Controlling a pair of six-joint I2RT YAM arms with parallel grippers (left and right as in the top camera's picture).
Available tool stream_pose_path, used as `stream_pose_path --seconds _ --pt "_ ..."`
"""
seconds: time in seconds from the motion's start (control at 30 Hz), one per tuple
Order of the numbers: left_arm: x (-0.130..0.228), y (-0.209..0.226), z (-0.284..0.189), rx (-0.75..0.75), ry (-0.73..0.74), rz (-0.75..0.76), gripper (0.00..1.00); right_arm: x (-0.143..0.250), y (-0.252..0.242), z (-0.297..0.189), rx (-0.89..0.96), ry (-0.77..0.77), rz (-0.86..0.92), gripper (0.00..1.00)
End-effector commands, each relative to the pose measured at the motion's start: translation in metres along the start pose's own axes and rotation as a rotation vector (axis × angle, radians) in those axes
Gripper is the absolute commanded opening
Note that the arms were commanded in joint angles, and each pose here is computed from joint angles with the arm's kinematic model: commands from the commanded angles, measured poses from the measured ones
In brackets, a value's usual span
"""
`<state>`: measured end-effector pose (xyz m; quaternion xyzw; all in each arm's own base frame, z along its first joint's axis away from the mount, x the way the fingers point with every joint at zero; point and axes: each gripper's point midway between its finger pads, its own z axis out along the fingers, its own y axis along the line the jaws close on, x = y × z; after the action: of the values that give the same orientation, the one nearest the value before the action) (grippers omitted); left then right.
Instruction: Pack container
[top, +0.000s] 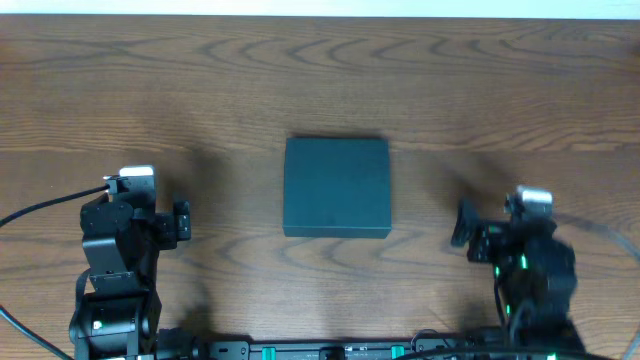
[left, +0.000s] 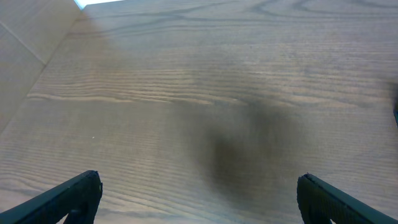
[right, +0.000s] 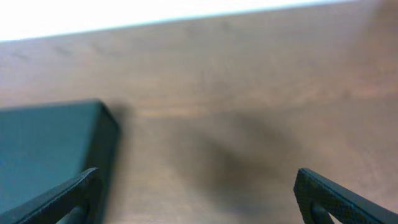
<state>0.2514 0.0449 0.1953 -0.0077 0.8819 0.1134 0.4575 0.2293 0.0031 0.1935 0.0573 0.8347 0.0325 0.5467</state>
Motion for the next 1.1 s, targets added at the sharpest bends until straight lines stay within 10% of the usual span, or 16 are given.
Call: stream_pose_path --seconds 0.0,0.33,1.07 --pt "0.001 0.001 0.001 -0.010 0.004 -0.011 0.98 0.015 0.008 0.000 -0.069 -0.067 -0.005 0.99" --pt "0.001 0.001 0.001 -0.010 0.004 -0.011 0.98 0.006 0.000 0.021 -0.012 -0.397 -0.143 0.99" --pt "0.001 0.001 0.001 -0.010 0.004 -0.011 0.98 0.027 0.007 0.029 -0.035 -0.344 -0.242 0.99"
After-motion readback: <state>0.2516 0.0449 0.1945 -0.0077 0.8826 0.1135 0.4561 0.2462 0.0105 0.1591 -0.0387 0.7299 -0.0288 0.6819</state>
